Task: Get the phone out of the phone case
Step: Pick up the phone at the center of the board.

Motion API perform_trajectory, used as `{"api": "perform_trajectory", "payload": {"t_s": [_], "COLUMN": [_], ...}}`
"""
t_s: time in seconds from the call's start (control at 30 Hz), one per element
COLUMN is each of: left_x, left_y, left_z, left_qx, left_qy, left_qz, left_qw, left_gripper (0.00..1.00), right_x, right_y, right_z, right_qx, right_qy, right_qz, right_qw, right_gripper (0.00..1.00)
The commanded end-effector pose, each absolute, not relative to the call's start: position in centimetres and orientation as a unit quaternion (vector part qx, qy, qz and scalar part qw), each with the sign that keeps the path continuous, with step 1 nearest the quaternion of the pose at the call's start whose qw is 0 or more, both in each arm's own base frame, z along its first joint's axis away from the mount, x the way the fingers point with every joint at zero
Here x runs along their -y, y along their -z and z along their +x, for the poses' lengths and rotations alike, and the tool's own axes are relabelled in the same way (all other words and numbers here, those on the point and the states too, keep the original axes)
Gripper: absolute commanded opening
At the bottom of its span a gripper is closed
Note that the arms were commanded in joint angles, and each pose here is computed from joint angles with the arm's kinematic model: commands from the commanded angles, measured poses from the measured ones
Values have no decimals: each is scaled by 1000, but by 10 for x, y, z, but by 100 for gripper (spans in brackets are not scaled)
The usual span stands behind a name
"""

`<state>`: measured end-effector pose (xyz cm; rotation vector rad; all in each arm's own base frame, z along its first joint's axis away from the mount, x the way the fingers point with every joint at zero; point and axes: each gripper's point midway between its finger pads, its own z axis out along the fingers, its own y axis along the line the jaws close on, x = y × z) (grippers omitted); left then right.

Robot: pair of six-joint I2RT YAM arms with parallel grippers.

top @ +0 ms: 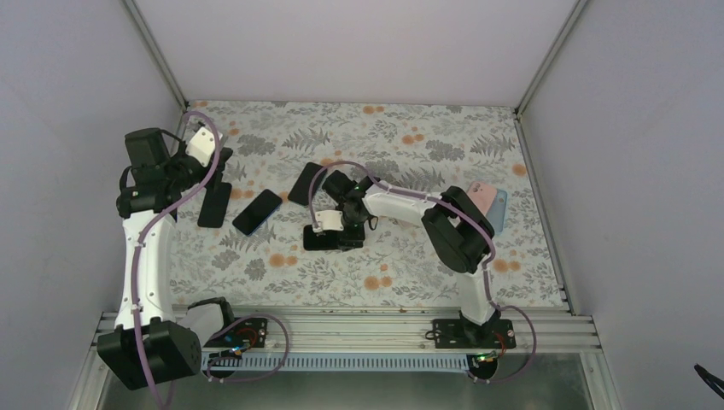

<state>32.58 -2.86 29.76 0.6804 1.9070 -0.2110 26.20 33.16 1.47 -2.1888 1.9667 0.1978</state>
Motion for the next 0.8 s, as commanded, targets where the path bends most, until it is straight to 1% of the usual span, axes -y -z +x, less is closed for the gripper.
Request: {"api": "perform_trajectory", "payload": {"t_s": [0.0, 0.1, 0.13, 0.27, 0.47, 0.5, 0.63, 0.77], "left_x": [31, 36, 38, 49, 78, 81, 98, 113], "left_y": [-300, -296, -294, -277, -250, -244, -225, -220], "left_z": [328, 329, 330, 334, 335, 334, 331, 332], "left_qx": [-799, -803, -804, -820, -835, -837, -837, -827], "left_qy": [95, 103, 107, 146, 219, 232, 312, 372], "left_qz": [282, 286, 287, 288, 291, 290, 290, 298], "left_qw": [523, 513, 509, 473, 414, 400, 343, 299], "left_gripper": [2, 2, 2, 2, 3, 4, 17, 29], "right_x": [-316, -320, -322, -340, -366, -369, -379, -388], "right_y": [8, 6, 1, -33, -109, -120, -157, -177], "right_z": [268, 269, 269, 272, 294, 298, 315, 334], "right_qx": [-674, -676, -676, -675, -679, -679, -682, -684], "right_qy": [-3, -4, -8, -36, -55, -55, -47, -27], "right_qz": [-733, -731, -730, -722, -690, -685, -662, -646], "right_qw": [89, 94, 101, 147, 246, 260, 308, 338], "right_gripper": [64, 53, 52, 50, 49, 49, 46, 46]}}
